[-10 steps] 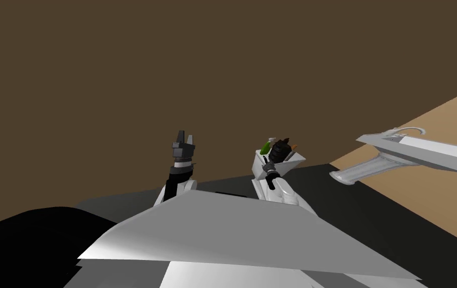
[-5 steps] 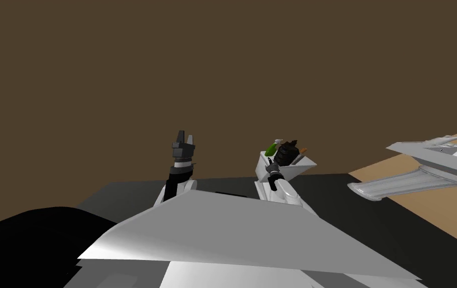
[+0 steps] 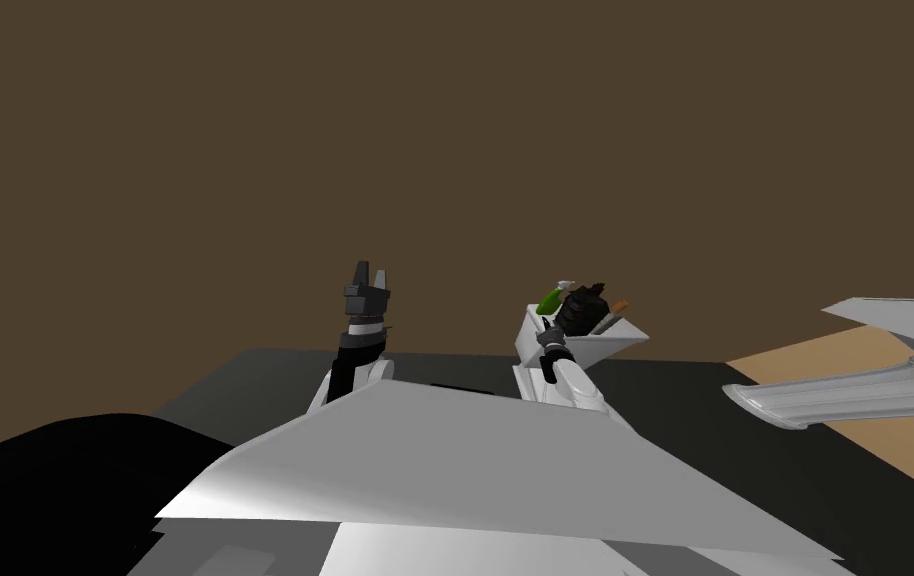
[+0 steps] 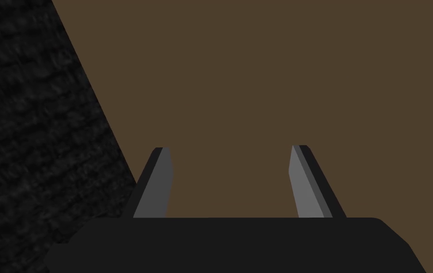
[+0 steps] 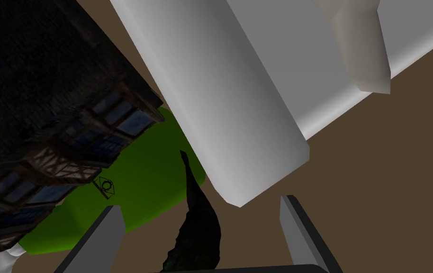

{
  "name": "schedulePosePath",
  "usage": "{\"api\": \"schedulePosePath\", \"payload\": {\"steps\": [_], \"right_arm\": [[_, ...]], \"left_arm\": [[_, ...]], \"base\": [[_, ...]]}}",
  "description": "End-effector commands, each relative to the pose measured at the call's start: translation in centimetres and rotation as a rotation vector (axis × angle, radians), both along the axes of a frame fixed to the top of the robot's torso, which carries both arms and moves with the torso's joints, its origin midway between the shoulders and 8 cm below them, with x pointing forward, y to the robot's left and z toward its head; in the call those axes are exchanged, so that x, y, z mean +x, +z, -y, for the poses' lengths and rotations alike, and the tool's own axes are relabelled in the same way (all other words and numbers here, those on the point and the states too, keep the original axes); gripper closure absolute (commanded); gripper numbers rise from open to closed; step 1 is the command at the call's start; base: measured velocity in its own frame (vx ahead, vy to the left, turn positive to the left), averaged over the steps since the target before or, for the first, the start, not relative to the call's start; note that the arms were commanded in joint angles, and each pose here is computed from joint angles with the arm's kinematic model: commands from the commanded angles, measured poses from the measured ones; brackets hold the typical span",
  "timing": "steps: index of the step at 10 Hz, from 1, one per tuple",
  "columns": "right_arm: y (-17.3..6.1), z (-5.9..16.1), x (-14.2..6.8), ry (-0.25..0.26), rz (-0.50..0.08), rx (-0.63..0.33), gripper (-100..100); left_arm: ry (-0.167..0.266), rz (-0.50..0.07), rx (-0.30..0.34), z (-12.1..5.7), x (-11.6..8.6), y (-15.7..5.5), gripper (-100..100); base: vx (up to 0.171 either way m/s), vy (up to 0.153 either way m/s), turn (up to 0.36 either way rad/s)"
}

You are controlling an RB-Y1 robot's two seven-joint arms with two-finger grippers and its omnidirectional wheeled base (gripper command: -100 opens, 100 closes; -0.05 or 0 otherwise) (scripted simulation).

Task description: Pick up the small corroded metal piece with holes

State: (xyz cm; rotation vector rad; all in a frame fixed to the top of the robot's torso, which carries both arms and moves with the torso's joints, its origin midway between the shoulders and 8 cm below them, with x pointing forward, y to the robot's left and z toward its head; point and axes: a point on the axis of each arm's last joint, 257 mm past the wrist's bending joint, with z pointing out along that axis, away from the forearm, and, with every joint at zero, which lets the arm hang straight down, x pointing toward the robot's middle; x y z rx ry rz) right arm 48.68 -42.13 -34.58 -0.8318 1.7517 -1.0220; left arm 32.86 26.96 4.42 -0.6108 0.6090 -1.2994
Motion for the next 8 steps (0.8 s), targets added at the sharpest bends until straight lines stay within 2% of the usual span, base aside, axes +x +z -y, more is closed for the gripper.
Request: {"api": "schedulePosePath", "payload": {"steps": [1, 5, 6, 7, 8], "right_arm": [[0.0, 0.0, 0.0, 0.0, 0.0, 0.0, 100], [0.0, -0.3, 0.0, 0.005, -0.001, 0.002, 100], [-0.1, -0.3, 0.0, 0.005, -0.001, 0.002, 0], [-0.3, -1.6, 0.5, 0.035, -0.008, 0.016, 100], [-0.3, -1.6, 0.5, 0.037, -0.009, 0.011, 100]], "left_arm": [[0.0, 0.0, 0.0, 0.0, 0.0, 0.0, 0], [0.0, 0.0, 0.0, 0.0, 0.0, 0.0, 0], [0.0, 0.0, 0.0, 0.0, 0.0, 0.0, 0], [0.0, 0.0, 0.0, 0.0, 0.0, 0.0, 0], [0.0, 0.0, 0.0, 0.0, 0.0, 0.0, 0]], "base": [[0.0, 0.0, 0.0], [-0.002, 0.002, 0.004], [0.0, 0.0, 0.0], [0.038, 0.001, -0.314], [0.051, 0.018, -0.2]]}}
